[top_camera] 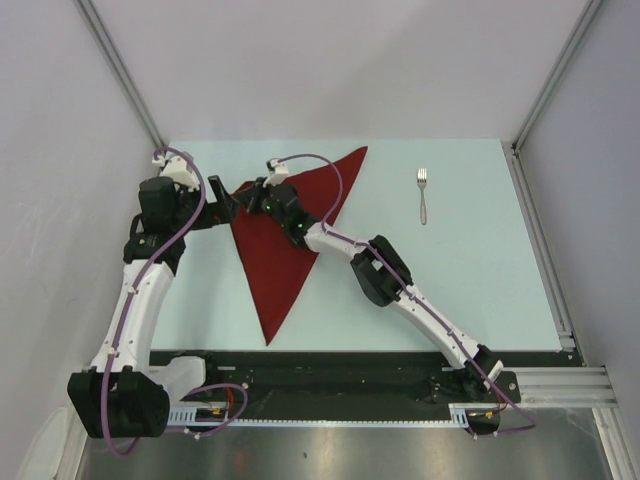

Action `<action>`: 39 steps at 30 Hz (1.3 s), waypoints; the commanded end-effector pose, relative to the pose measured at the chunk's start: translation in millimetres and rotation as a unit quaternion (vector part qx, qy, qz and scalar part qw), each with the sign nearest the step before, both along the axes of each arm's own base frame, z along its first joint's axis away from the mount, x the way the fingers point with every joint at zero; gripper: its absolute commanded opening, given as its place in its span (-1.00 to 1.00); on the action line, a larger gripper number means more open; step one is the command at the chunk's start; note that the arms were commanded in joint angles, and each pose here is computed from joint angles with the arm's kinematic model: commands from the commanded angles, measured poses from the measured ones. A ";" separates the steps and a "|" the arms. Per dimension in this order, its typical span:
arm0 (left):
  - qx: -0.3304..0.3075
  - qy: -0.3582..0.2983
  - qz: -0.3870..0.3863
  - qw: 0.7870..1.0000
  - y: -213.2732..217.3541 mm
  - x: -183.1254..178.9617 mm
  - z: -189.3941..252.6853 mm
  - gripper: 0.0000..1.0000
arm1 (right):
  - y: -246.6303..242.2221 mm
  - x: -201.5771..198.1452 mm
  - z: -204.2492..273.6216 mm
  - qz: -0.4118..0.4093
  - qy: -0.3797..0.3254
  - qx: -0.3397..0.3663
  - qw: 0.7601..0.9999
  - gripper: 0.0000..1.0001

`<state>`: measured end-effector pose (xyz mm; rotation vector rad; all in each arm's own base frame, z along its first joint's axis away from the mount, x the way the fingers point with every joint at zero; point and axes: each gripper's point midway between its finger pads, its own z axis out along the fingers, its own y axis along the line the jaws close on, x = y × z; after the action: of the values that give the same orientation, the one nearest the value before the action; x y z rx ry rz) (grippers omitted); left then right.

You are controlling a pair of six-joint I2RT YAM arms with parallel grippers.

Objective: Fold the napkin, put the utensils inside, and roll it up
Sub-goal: Fold the napkin

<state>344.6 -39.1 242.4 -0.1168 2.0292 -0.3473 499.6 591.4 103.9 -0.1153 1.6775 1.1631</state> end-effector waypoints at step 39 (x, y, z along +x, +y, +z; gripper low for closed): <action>0.000 -0.008 0.001 1.000 0.0 3.3 6.5 0.99 | -117.2 -41.3 124.4 0.042 -0.070 0.010 0.997 0.34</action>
<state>344.4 -38.7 241.5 -0.1186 2.0325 -0.3448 466.2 506.0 144.4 -0.2294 1.7138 1.1834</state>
